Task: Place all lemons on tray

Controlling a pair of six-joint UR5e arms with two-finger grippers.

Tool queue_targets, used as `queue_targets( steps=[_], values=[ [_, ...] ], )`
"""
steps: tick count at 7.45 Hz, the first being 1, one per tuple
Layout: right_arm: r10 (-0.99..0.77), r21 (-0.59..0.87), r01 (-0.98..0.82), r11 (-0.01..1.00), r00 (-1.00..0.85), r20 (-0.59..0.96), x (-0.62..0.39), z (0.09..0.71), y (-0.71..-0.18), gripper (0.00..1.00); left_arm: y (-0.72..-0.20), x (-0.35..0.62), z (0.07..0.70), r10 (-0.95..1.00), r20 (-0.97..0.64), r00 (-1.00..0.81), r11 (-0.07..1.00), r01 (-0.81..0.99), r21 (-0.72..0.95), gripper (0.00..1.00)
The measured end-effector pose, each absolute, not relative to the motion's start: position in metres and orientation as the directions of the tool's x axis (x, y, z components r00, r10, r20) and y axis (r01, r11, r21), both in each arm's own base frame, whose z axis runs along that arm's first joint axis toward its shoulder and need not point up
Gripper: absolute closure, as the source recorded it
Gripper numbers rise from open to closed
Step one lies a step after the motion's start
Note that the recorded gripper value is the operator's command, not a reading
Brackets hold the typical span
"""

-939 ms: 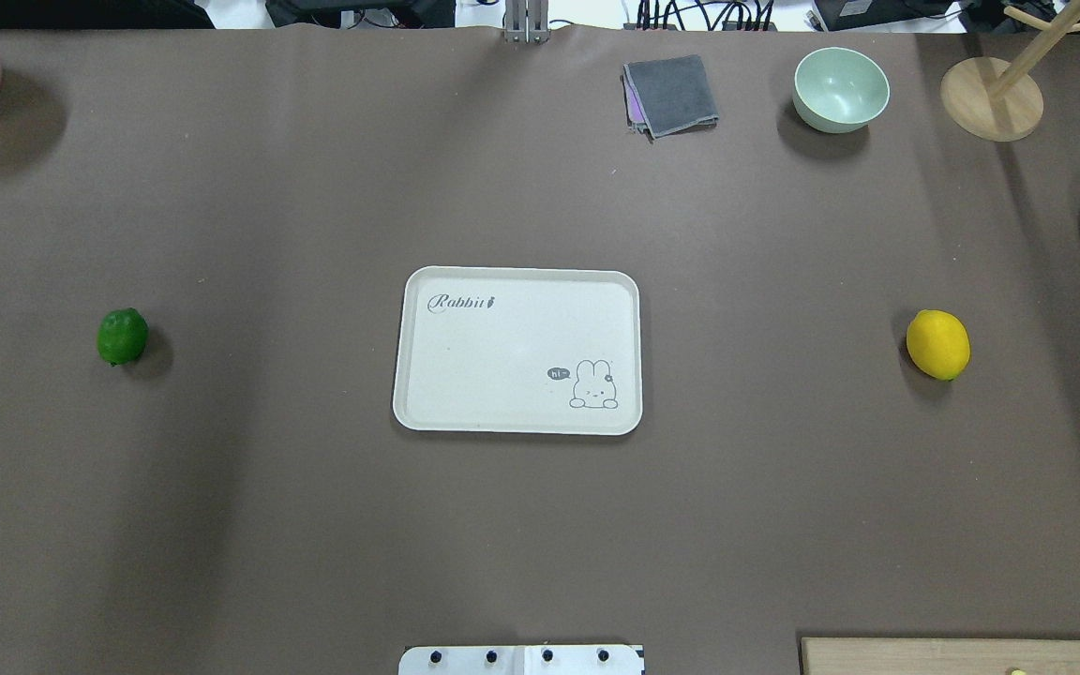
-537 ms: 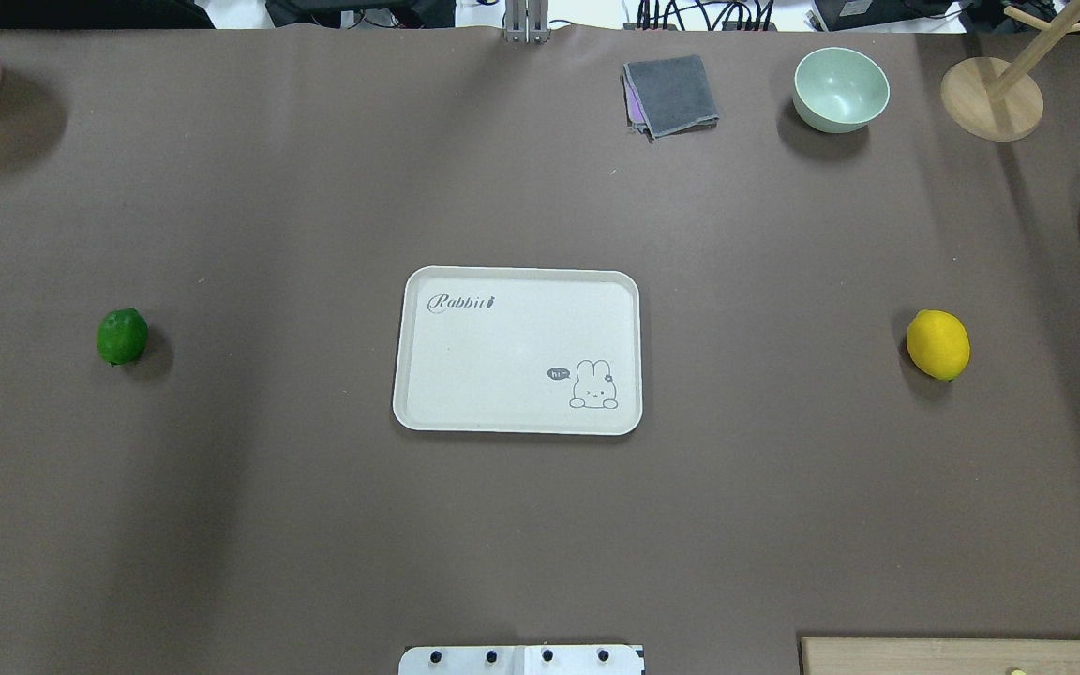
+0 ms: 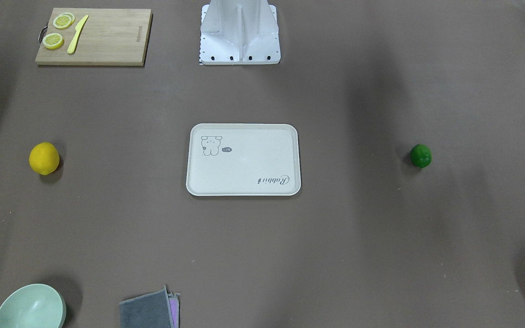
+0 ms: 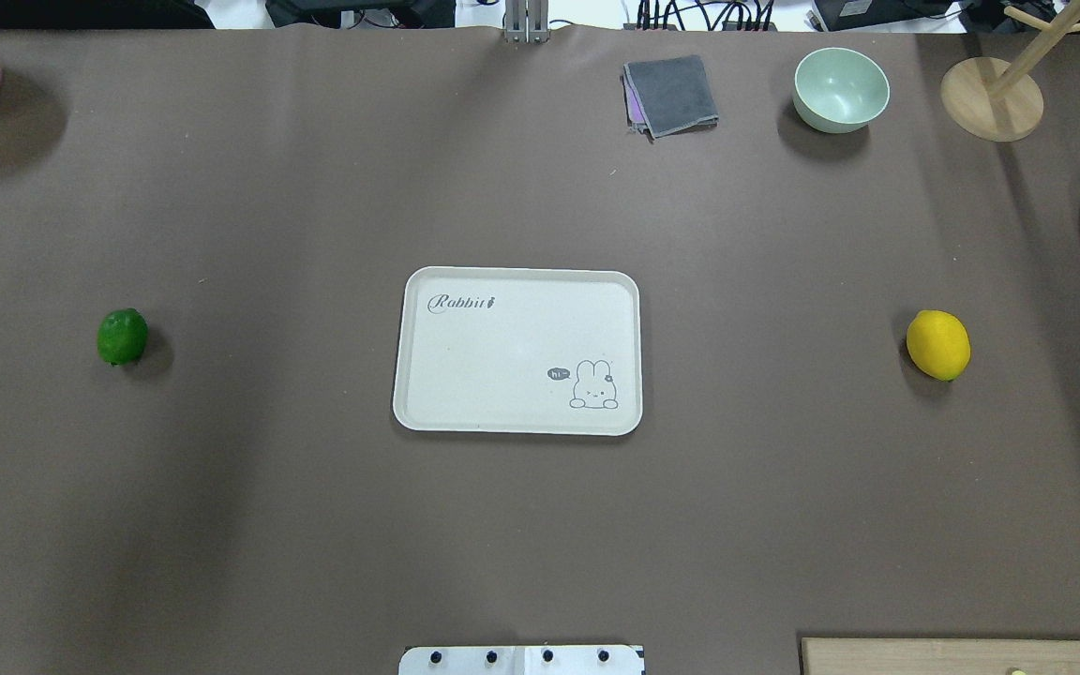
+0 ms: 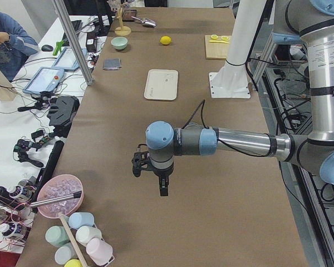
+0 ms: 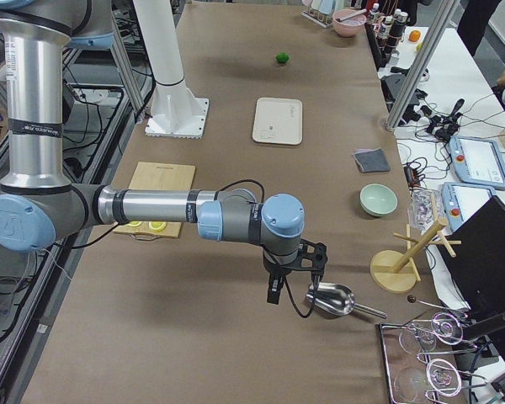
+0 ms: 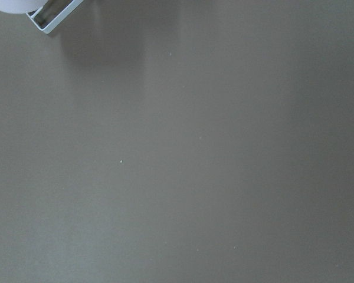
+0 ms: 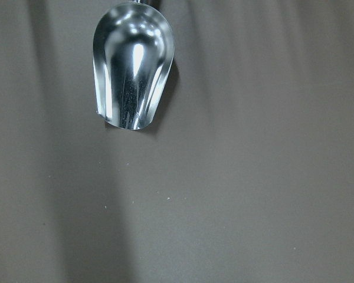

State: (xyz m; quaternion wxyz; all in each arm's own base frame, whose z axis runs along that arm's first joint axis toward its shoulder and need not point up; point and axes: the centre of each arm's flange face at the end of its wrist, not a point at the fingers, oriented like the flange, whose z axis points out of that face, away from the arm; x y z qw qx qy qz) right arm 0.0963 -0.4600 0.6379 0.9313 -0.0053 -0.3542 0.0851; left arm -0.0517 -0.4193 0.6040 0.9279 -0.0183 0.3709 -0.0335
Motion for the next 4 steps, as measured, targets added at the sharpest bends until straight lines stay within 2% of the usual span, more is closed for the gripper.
queue_targets(
  steps=[4],
  values=[
    [0.106,-0.011,-0.134,0.991,0.729,0.677,0.037,0.608,-0.487,0.00,-0.490,0.032,0.559,-0.163,-0.700,0.695,0.986,0.086,-0.144,0.03]
  ],
)
